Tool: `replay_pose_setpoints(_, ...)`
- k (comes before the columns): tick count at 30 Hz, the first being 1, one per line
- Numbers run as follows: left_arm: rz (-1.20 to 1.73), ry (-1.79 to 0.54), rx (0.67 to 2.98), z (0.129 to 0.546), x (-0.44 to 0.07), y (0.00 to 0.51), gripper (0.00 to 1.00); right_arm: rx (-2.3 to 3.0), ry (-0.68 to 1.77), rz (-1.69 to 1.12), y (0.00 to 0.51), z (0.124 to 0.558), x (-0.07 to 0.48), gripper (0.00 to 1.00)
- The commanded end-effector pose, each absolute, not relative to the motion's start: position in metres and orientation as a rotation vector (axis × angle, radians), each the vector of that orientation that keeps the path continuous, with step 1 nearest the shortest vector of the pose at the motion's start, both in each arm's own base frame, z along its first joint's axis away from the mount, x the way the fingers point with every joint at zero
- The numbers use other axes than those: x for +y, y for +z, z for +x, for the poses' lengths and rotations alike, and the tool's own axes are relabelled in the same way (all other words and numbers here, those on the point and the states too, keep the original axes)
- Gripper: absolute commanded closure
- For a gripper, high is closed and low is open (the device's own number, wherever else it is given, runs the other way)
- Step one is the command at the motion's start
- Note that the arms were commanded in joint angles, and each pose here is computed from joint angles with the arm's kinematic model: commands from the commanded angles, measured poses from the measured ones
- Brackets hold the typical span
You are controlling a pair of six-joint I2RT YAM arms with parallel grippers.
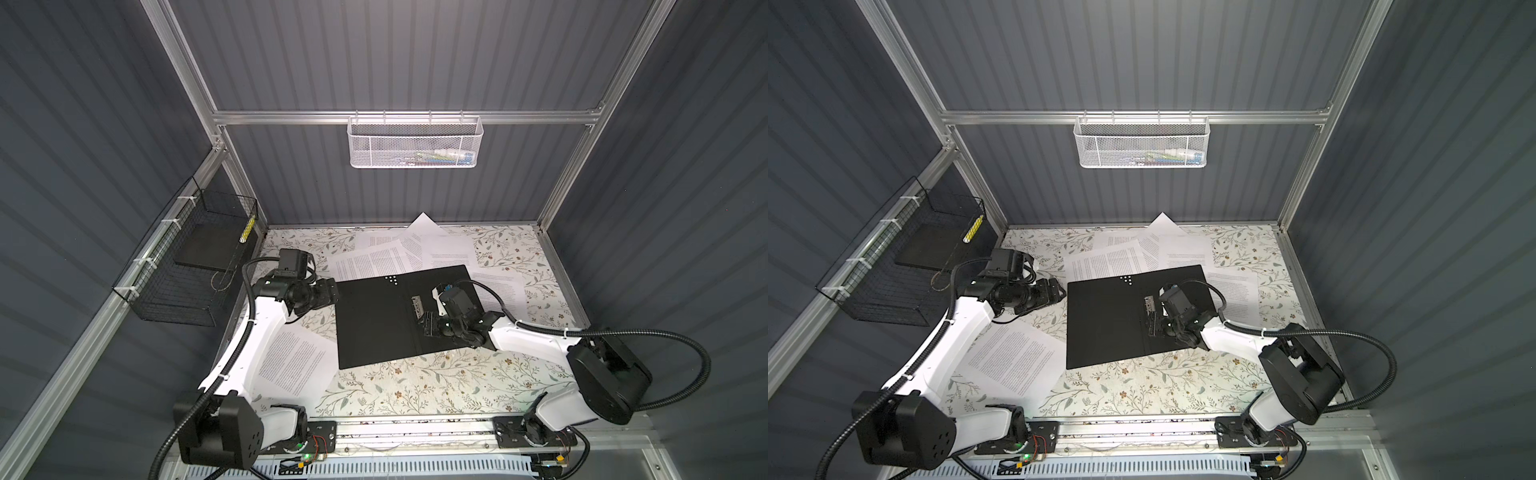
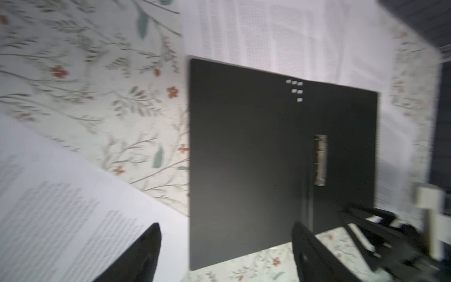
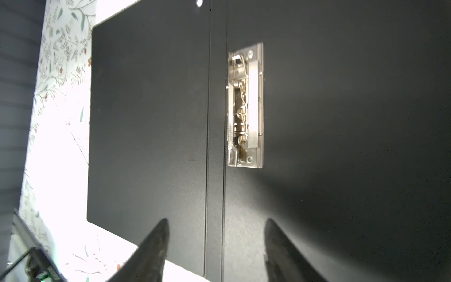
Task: Put the files into the folder
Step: 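Move both grippers onto the black folder interior near the metal clip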
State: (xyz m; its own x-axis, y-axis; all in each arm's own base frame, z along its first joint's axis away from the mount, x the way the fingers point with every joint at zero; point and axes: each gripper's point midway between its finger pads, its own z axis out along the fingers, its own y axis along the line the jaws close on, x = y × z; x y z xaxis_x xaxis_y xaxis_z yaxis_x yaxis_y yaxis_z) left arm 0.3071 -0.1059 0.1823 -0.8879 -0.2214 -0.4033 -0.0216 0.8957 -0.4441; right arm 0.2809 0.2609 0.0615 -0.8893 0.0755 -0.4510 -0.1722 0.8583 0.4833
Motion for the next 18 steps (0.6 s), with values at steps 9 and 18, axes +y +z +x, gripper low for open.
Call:
replay_pose_setpoints(9, 0.002, -1.259, 2.679, 0.272, -0.234, 0.115, 0.00, 2.580, 0.861, 0.039, 0.054, 0.300, 0.269, 0.56)
replay_pose_setpoints(18, -0.066, -1.108, 2.861, 0.251, -0.215, 0.058, 0.00, 2.587, 0.915, 0.068, 0.044, 0.311, 0.271, 0.73)
